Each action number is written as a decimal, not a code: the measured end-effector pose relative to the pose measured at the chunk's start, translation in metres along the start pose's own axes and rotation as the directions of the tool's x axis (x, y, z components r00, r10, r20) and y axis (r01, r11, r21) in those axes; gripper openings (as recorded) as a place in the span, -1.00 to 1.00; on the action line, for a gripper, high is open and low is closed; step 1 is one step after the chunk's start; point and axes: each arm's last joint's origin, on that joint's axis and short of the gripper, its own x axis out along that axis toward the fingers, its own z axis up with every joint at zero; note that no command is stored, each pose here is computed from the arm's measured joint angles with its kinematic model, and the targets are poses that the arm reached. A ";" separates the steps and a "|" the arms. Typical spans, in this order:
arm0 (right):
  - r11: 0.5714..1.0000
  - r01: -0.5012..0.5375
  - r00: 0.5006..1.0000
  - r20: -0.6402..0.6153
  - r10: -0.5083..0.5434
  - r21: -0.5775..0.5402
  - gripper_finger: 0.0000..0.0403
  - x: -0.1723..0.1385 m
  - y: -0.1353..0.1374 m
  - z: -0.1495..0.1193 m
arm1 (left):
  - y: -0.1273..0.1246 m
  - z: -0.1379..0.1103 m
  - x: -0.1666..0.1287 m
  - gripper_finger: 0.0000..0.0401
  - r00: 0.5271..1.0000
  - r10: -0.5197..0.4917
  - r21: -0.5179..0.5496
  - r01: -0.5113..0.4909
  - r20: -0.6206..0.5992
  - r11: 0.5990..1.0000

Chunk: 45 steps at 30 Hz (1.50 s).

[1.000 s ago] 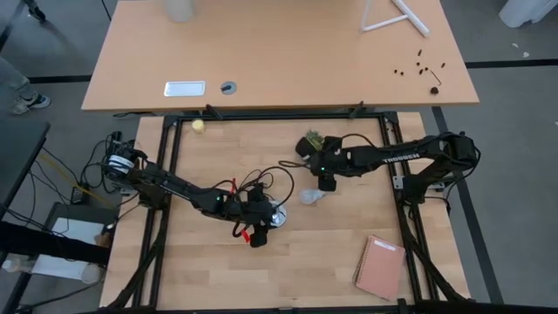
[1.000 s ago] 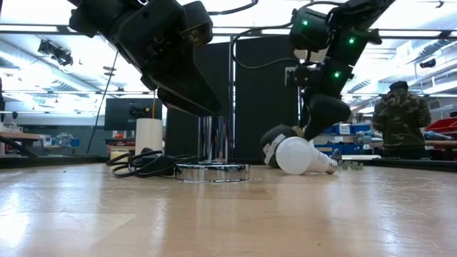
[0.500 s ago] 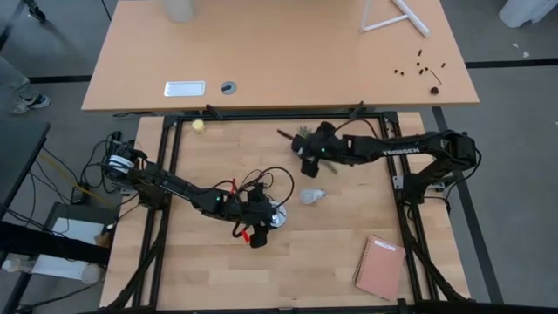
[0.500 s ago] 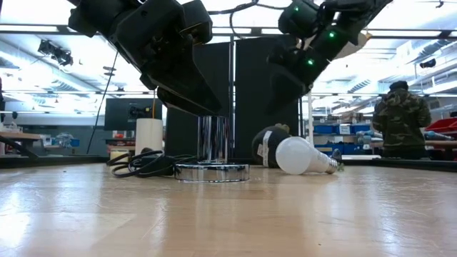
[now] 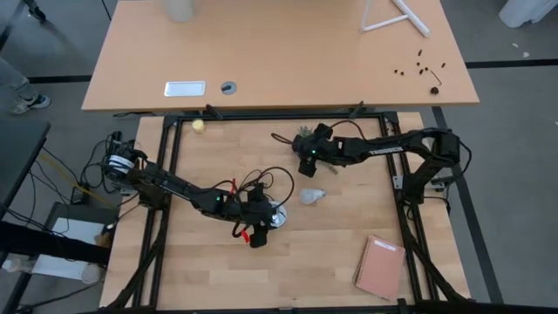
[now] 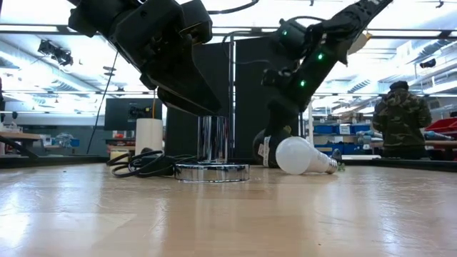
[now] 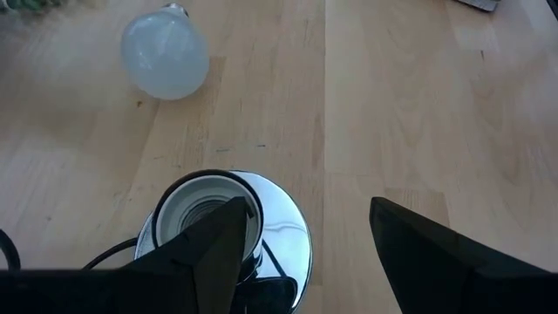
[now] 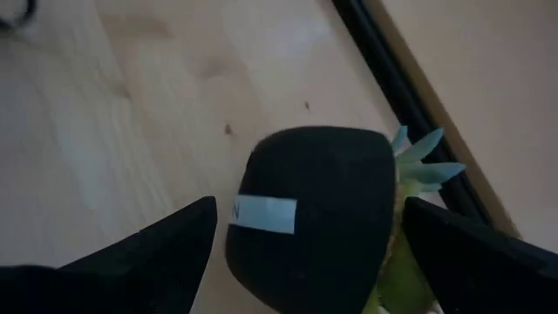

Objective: Screw lightbulb
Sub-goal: Adjust the potted flower

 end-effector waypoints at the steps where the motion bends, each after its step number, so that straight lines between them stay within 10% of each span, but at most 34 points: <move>1: 1.000 -0.001 1.000 -0.005 0.001 -0.017 0.85 0.003 0.001 -0.001 | 0.000 0.000 0.000 0.24 1.000 0.000 -0.004 0.000 0.000 1.000; 16: 0.950 -0.029 0.998 0.045 0.046 -0.310 0.85 0.005 0.039 0.000 | 0.000 0.000 0.000 0.24 1.000 0.000 -0.009 0.000 0.001 1.000; 45: 0.929 -0.096 0.989 0.070 0.129 -0.358 0.79 0.000 0.049 0.002 | 0.000 0.000 0.000 0.24 1.000 -0.002 -0.013 0.002 0.004 1.000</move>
